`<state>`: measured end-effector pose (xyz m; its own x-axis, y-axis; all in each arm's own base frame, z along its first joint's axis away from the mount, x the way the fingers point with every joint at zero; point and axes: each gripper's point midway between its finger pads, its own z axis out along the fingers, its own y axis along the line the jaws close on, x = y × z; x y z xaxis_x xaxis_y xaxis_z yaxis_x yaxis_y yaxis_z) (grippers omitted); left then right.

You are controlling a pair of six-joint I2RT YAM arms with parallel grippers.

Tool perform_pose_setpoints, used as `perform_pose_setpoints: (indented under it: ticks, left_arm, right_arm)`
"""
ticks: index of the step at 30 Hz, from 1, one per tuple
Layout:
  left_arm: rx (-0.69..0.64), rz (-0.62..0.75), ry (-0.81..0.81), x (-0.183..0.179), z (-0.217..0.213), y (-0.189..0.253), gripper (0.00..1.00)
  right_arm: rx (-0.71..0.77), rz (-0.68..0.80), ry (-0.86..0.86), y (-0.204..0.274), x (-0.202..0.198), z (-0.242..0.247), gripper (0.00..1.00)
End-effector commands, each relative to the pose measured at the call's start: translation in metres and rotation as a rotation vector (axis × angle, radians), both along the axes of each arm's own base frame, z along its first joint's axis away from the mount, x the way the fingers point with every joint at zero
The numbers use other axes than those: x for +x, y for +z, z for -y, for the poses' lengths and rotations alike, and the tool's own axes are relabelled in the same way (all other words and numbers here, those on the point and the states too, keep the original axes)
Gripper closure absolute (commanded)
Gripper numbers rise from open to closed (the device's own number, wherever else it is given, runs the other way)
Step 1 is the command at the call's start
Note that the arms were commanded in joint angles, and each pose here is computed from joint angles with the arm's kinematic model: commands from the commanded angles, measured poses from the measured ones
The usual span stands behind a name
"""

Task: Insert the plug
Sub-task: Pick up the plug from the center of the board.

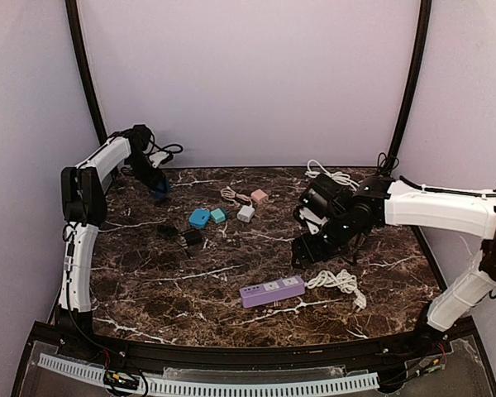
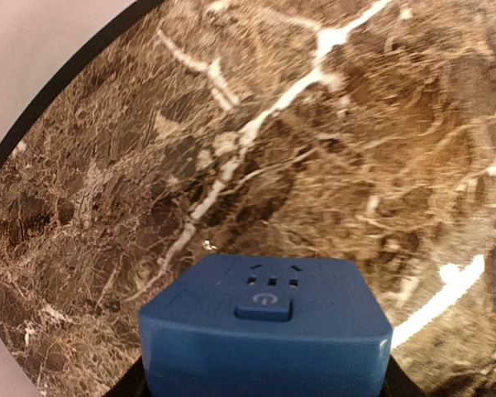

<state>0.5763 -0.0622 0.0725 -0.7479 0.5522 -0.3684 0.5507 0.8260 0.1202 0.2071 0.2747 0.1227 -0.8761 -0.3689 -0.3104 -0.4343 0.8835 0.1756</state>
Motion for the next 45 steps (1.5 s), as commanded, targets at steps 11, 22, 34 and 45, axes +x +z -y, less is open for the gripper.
perform_pose_setpoints:
  ticks: [11, 22, 34, 45]
  left_arm:
    - [-0.181, 0.466, -0.64, -0.18, 0.204, 0.299, 1.0]
    - [-0.196, 0.803, -0.949, -0.299, 0.293, 0.353, 1.0]
    - [-0.141, 0.893, -0.959, -0.305, 0.332, 0.34, 1.0]
    - [-0.154, 0.905, -0.941, -0.302, 0.336, 0.338, 0.99]
  right_arm:
    - [0.531, 0.479, -0.09, 0.21, 0.019, 0.003, 0.24]
    - [0.832, 0.5, 0.035, 0.278, 0.005, -0.048, 0.25]
    - [0.982, 0.659, 0.048, 0.314, 0.011, -0.08, 0.15]
    - [0.93, 0.626, -0.016, 0.293, 0.039, -0.085, 0.09]
